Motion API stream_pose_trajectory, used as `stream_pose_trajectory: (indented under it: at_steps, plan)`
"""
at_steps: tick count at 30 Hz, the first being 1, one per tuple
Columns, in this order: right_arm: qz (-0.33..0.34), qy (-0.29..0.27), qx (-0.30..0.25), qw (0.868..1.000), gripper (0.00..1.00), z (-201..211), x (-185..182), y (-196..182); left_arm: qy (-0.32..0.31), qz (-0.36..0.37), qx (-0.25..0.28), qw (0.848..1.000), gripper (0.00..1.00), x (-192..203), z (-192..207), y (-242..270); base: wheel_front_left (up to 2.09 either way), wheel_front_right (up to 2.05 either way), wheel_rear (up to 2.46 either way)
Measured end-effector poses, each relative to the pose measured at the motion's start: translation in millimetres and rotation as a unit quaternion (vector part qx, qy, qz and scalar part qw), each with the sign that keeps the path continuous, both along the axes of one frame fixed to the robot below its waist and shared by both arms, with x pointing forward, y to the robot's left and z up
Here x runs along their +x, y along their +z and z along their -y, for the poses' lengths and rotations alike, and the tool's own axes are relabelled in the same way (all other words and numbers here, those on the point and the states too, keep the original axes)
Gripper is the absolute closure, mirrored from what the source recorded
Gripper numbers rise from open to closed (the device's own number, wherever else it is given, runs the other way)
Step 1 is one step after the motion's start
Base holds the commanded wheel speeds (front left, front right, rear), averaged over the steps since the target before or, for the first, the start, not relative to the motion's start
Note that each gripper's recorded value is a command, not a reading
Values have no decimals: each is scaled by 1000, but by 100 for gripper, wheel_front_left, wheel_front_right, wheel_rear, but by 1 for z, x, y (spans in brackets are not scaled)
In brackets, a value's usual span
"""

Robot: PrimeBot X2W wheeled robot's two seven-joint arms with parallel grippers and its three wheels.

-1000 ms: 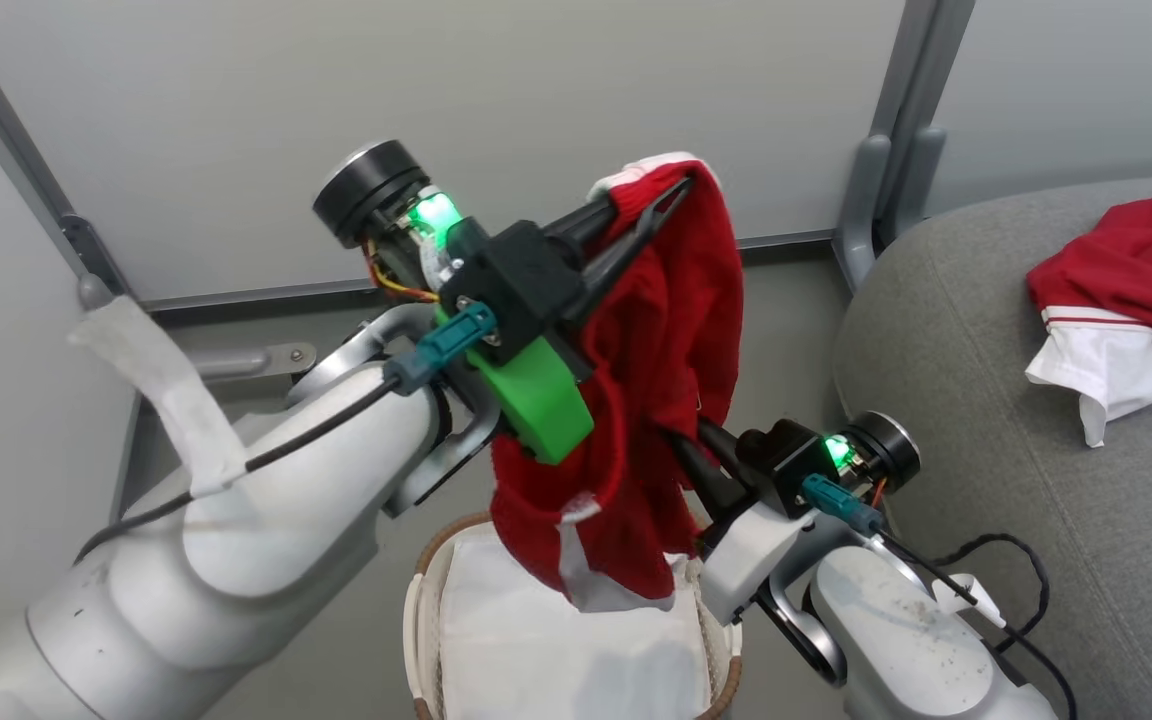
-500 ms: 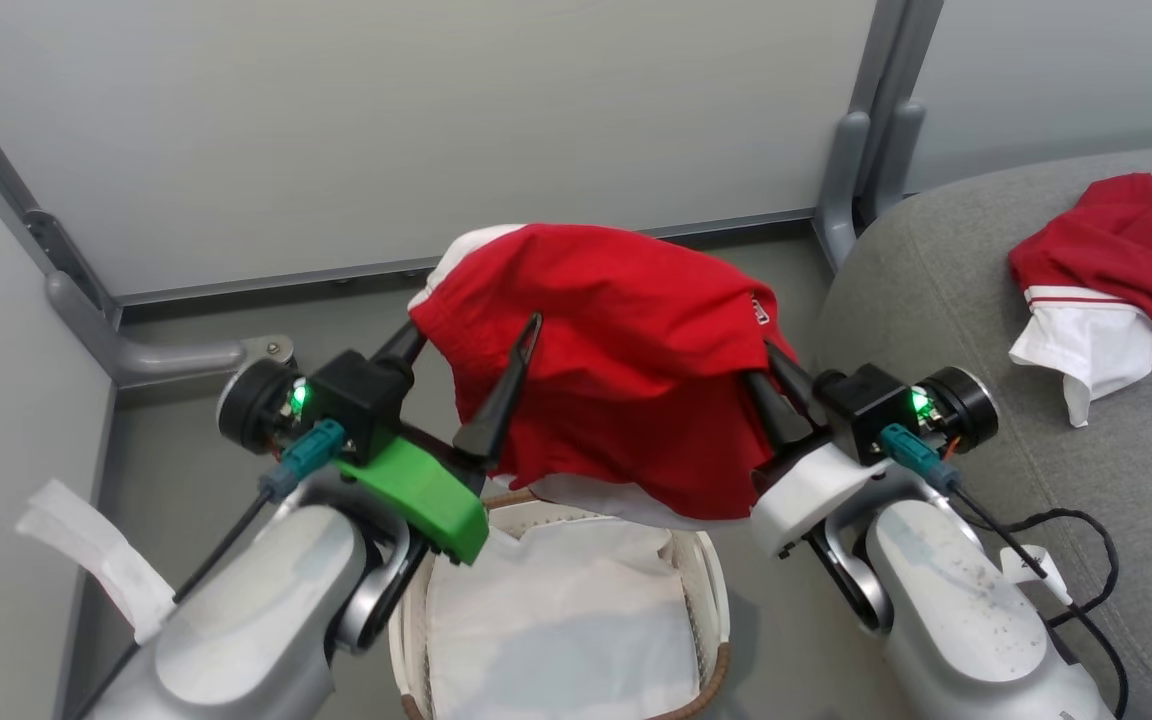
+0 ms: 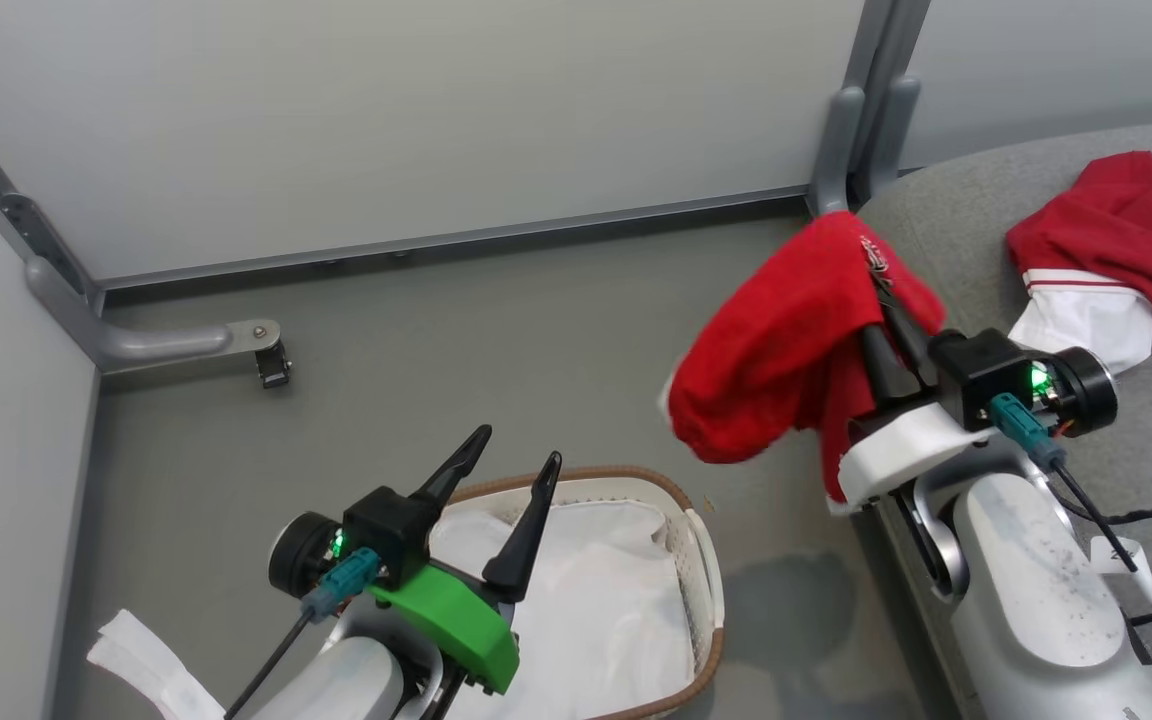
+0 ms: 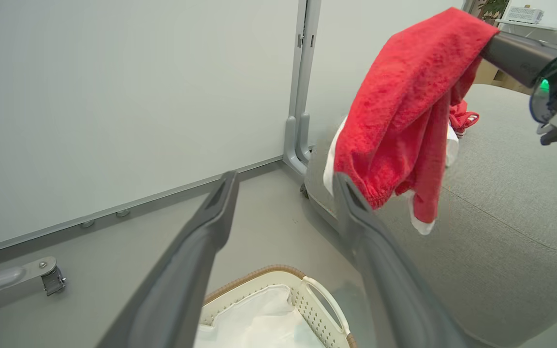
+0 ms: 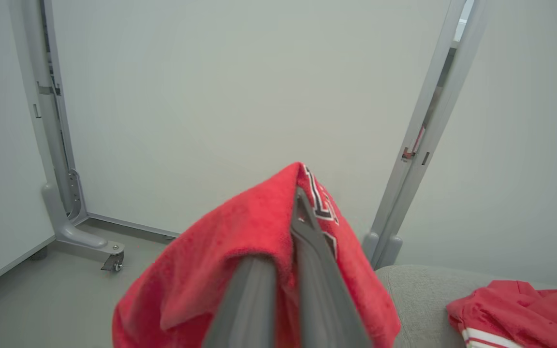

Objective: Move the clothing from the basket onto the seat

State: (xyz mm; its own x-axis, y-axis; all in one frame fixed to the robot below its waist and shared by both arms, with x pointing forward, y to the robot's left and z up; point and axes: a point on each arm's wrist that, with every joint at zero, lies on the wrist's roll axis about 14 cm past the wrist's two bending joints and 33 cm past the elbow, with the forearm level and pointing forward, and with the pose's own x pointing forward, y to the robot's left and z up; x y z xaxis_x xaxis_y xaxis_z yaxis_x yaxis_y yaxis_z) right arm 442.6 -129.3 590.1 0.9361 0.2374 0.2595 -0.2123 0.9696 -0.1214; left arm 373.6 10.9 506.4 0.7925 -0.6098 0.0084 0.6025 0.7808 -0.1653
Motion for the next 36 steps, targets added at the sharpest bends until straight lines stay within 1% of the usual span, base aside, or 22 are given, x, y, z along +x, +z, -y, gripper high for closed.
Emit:
stream_pose_trajectory:
  at_steps: [7, 17, 27, 36]
  plan:
    - [-11, -40, 1, 999, 100, 30, -6, -11, -4, 1, -4, 1000, 0, -3, 9, -4, 0, 0, 0]
    - [-19, -80, 0, 997, 100, 60, -20, -18, -38, 6, -1, 999, 0, -6, 32, -8, 0, 0, 0]
    - [-9, -136, -4, 991, 100, 101, -42, -13, -105, -1, -5, 994, 0, -8, 74, -16, 0, 0, 0]
    - [-32, -211, -8, 977, 100, 150, -72, -27, -187, 0, -5, 982, 0, -12, 124, -23, 0, 0, 0]
